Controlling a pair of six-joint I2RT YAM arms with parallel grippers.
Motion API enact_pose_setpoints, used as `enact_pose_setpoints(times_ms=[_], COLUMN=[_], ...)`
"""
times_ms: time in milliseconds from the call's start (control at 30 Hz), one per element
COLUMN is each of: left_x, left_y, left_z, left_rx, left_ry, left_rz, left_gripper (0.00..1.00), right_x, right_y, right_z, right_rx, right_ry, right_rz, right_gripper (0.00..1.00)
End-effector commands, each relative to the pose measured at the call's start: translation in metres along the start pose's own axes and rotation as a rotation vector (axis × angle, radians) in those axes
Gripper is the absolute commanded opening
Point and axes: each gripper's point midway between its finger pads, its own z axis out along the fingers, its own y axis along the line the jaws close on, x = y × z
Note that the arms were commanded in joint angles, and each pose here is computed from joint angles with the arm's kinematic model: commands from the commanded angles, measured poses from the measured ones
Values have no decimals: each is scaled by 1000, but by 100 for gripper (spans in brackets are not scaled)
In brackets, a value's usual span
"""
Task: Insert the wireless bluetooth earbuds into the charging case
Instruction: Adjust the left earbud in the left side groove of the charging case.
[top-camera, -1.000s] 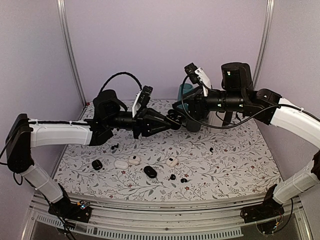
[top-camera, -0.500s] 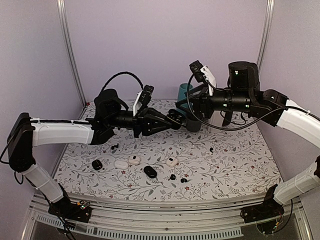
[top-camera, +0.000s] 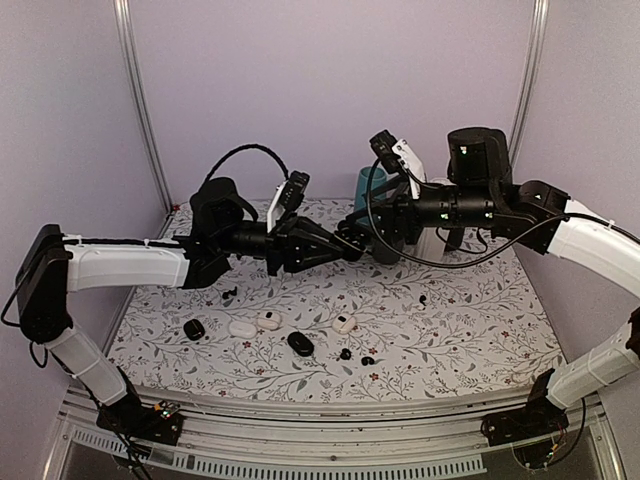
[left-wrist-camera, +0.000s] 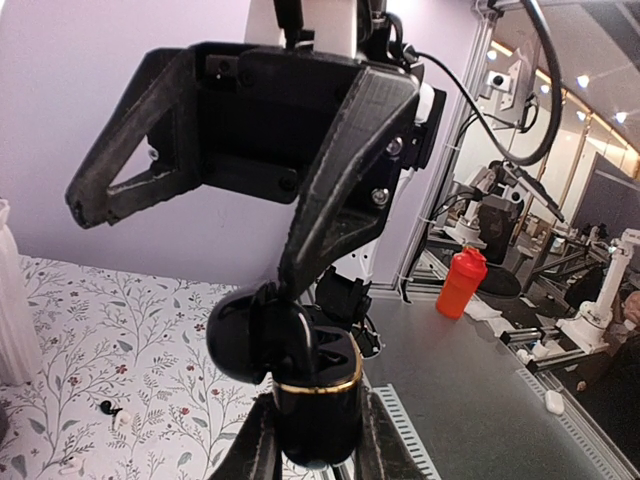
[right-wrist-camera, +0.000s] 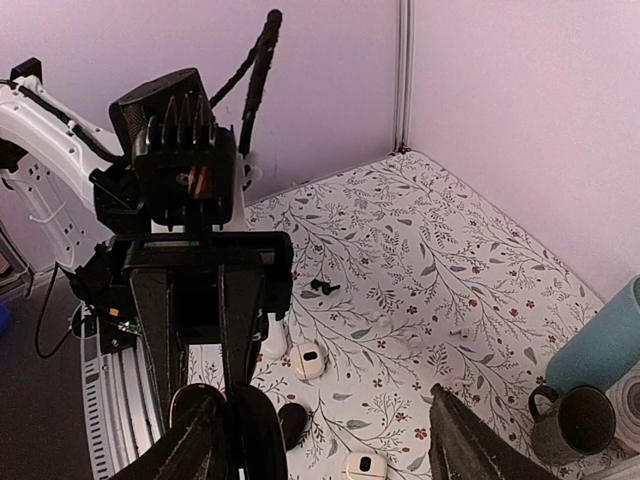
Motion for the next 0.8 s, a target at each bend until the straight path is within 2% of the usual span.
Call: enact_pose_setpoints(times_ms=[0, 533, 767], left_x=[-15, -18, -16], left_y=[-1, -4, -2], left_z=[-2, -2, -2], left_rx=[15, 27, 16], left_ry=[-27, -27, -23], left_rz=[45, 45, 42], left_gripper=[0, 0, 0], right_x=[19, 42, 37], right_y=[-1, -16, -5], right_z=[7, 12, 9], right_rx=[9, 123, 72], right_ry=[62, 154, 126], right_rz=[-7, -58, -60], right_gripper=[69, 68, 68])
